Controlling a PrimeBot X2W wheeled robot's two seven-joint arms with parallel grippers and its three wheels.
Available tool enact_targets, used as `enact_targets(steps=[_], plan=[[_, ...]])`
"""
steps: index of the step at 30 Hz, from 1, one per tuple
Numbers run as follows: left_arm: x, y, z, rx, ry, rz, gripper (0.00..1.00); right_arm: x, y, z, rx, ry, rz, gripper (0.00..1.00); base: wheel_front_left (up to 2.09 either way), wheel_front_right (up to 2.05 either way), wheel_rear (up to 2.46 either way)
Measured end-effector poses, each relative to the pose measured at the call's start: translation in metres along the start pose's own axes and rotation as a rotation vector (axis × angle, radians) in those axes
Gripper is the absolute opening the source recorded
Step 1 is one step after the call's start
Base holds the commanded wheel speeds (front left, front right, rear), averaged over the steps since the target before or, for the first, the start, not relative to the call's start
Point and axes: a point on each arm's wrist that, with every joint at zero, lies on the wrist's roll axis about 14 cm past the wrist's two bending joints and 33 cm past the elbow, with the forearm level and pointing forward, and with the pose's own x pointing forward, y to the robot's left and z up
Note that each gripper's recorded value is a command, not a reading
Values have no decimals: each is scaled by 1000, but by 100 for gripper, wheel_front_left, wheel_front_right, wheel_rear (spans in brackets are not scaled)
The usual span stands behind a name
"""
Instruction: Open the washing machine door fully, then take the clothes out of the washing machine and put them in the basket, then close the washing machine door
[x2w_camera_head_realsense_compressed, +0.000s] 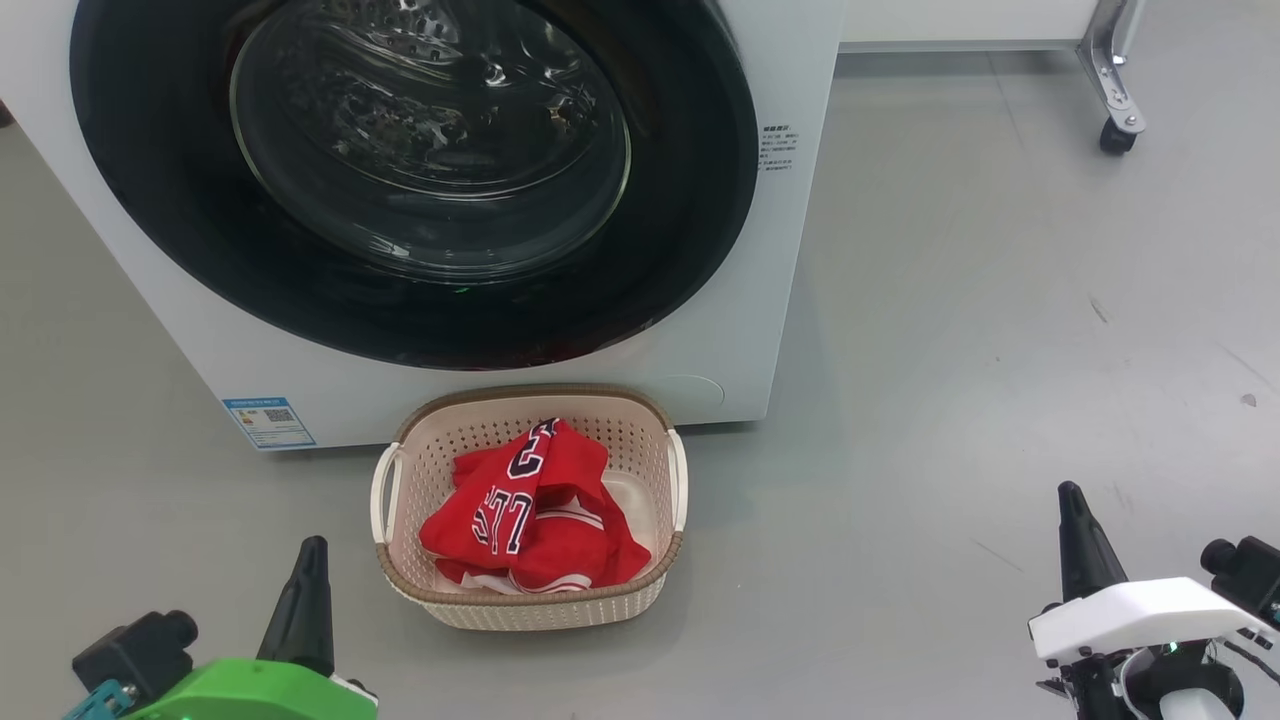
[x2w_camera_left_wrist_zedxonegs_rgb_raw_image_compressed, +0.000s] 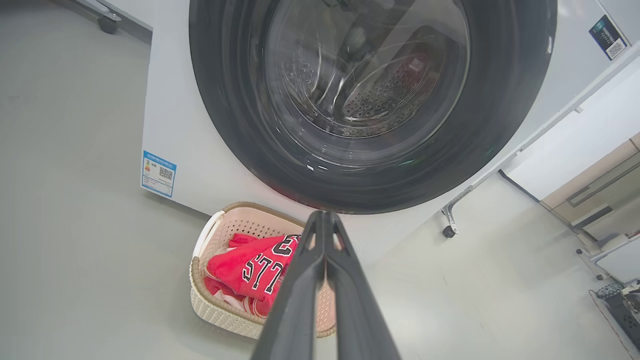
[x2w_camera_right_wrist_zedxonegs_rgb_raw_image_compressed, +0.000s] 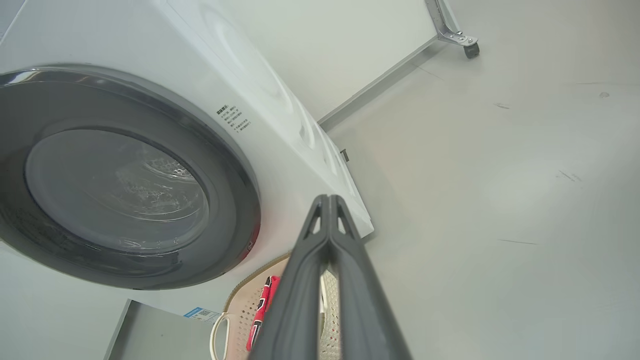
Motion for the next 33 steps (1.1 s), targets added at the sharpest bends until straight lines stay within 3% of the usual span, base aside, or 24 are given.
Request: enact_targets(steps=[33], plan=[[12, 17, 9, -415, 8, 12, 0, 6, -13, 17, 432, -28, -15, 0, 0, 0, 0]])
